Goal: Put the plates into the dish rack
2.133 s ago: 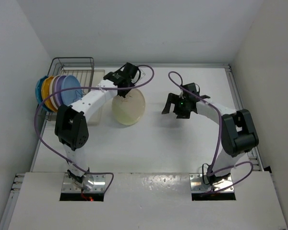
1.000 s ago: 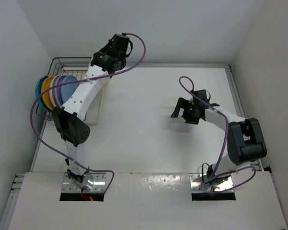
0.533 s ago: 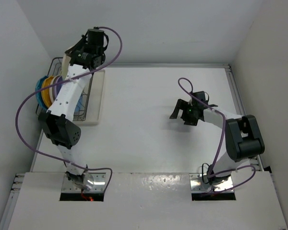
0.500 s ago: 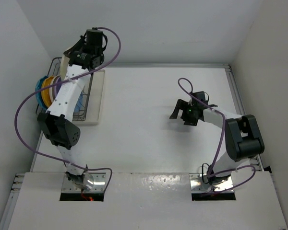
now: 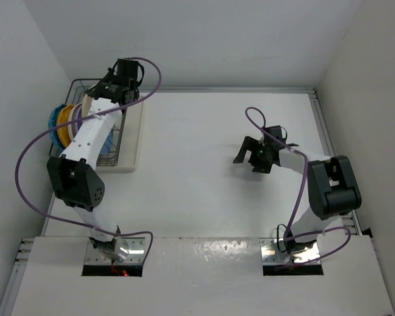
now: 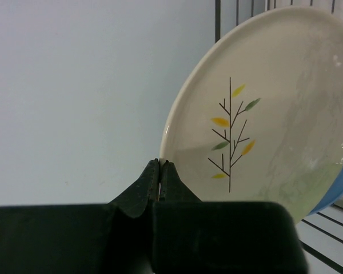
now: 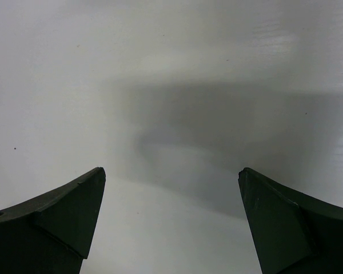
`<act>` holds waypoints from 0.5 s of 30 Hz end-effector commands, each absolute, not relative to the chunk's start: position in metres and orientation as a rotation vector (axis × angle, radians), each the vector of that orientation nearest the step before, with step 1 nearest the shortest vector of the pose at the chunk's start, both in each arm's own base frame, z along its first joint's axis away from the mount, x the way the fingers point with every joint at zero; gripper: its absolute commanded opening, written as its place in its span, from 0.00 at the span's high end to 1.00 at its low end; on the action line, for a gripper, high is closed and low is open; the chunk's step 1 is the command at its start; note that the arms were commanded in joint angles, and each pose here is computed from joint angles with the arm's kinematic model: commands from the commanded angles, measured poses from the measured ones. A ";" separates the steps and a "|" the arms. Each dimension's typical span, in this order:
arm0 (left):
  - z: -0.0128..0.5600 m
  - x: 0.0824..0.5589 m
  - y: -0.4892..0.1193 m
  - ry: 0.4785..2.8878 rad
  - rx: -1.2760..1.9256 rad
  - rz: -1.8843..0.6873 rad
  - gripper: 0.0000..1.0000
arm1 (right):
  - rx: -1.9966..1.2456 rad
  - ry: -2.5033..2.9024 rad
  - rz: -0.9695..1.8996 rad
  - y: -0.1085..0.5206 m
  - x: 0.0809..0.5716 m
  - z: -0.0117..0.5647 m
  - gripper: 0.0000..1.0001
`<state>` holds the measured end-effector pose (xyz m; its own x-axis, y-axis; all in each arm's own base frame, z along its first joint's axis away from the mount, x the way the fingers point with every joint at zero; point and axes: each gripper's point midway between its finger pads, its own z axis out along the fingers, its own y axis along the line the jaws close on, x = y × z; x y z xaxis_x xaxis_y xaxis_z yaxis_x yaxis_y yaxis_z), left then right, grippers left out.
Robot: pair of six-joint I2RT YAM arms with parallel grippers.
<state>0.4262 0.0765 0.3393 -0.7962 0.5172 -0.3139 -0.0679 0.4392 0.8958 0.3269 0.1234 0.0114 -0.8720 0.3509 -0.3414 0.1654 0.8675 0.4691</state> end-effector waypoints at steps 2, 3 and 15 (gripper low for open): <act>0.376 0.401 0.094 2.038 0.175 1.374 1.00 | 0.384 2.567 0.635 0.123 0.334 0.020 0.00; 0.372 0.401 0.094 2.047 0.185 1.379 1.00 | 0.385 2.562 0.634 0.123 0.335 0.020 0.00; 0.388 0.393 0.104 2.014 0.102 1.449 1.00 | 0.405 2.564 0.629 0.119 0.333 0.020 0.00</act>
<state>0.4119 0.0876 0.3307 -0.8122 0.4825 -0.3279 -0.0951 0.4450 0.8905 0.3253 0.1182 0.0087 -0.8673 0.3728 -0.3298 0.1887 0.8594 0.4752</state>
